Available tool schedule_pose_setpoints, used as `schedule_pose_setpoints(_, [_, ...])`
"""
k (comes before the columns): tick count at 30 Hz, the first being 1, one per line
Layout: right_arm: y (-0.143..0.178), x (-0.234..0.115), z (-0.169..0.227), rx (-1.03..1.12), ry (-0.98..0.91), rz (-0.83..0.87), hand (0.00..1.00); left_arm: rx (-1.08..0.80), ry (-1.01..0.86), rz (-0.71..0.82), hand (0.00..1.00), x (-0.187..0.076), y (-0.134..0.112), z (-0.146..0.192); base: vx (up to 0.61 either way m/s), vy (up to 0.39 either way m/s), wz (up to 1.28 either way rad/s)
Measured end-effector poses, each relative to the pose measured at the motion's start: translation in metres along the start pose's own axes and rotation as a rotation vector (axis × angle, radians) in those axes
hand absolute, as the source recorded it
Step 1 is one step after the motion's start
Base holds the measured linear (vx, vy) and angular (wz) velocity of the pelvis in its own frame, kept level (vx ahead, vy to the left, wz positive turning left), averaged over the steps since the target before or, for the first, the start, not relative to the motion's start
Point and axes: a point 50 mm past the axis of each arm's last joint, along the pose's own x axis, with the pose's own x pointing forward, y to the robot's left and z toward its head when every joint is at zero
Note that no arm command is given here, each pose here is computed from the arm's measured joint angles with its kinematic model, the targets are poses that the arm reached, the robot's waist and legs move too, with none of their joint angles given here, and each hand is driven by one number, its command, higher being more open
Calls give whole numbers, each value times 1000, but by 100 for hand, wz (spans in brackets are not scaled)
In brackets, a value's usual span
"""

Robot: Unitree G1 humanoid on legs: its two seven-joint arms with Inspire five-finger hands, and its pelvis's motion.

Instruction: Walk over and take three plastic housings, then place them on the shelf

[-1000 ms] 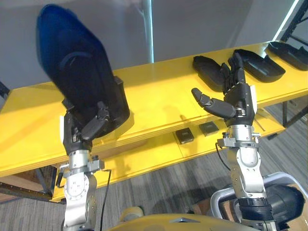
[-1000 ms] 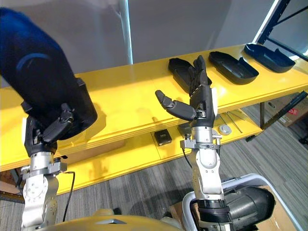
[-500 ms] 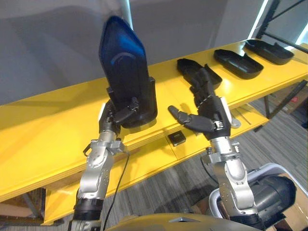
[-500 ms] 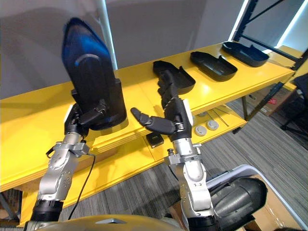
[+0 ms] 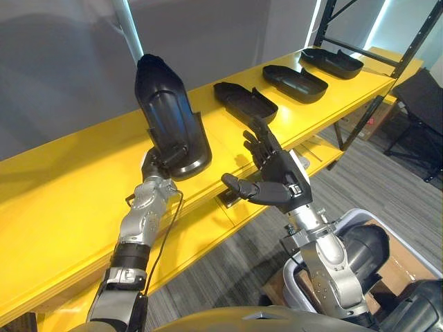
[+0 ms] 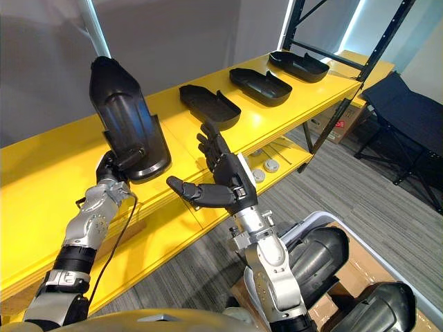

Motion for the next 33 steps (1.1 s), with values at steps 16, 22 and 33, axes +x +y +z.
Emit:
schedule_pose_setpoints(16, [16, -4, -15, 60, 116, 80, 100, -71, 135, 99, 100, 19, 3, -8, -38, -13, -2])
schedule_pose_setpoints(22, [25, -3, -17, 85, 122, 102, 100, -101, 142, 133, 100, 29, 1, 1, -3, -2, -1])
schedule_pose_setpoints(33, [32, 4, -9, 91, 87, 149, 100, -98, 109, 144, 100, 36, -4, 18, -38, -15, 0])
